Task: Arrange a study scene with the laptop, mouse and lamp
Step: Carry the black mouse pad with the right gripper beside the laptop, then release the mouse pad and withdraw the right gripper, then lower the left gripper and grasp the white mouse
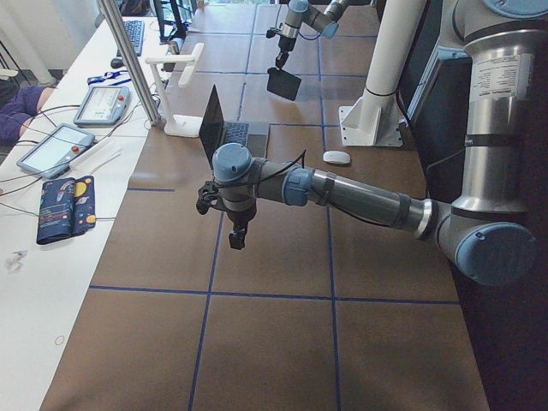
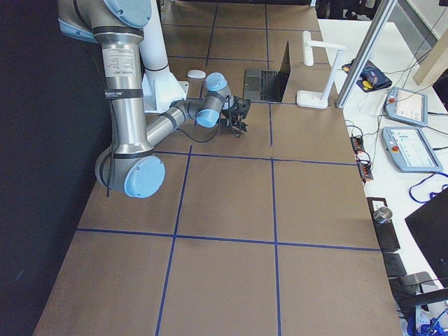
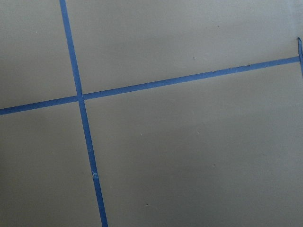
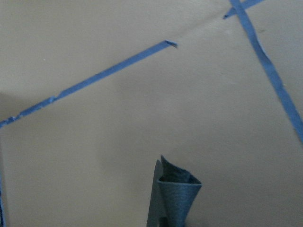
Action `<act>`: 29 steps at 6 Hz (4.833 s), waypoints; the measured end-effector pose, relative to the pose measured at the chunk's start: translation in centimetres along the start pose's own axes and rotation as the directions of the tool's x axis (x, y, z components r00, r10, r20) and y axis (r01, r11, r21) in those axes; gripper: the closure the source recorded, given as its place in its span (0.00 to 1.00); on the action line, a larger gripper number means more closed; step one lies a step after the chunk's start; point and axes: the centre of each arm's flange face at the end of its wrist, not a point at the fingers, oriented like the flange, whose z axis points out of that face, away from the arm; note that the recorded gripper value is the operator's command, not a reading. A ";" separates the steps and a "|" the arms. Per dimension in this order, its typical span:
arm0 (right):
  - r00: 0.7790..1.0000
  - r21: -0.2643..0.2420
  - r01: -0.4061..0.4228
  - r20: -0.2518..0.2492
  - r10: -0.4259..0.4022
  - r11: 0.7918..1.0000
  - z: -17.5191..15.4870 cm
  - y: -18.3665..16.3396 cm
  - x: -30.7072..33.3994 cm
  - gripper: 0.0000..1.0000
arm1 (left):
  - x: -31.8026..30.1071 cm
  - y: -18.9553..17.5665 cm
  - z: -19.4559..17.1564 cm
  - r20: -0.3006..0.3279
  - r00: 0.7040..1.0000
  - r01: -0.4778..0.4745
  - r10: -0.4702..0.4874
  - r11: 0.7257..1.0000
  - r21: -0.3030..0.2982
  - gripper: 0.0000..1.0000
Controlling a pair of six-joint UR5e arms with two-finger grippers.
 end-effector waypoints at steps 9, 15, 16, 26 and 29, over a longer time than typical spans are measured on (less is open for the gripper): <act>0.985 -0.037 0.171 -0.030 -0.172 0.985 6.9 -6.6 -10.5 0.00 | 0.1 -0.1 -0.1 0.000 1.000 -0.003 0.003 1.000 0.002 0.00; 0.789 -0.289 0.467 -0.290 -0.541 0.836 -7.5 -11.9 -0.5 0.00 | 12.0 -1.6 4.9 -0.058 0.961 -0.271 0.272 0.962 0.024 0.00; 0.760 -0.330 0.505 -0.269 -0.592 0.798 -10.4 -14.1 4.1 0.00 | 16.3 -0.9 4.8 -0.075 0.964 -0.253 0.254 0.967 0.024 0.00; 0.723 -0.416 0.580 -0.134 -0.678 0.700 -28.3 -19.5 40.2 0.00 | 53.1 23.0 18.9 -0.009 0.998 -0.069 0.070 0.994 0.087 0.00; 0.722 -0.415 0.582 -0.133 -0.679 0.699 -28.2 -19.6 40.2 0.00 | 54.6 23.3 22.5 0.026 0.998 -0.059 0.058 0.995 0.077 0.00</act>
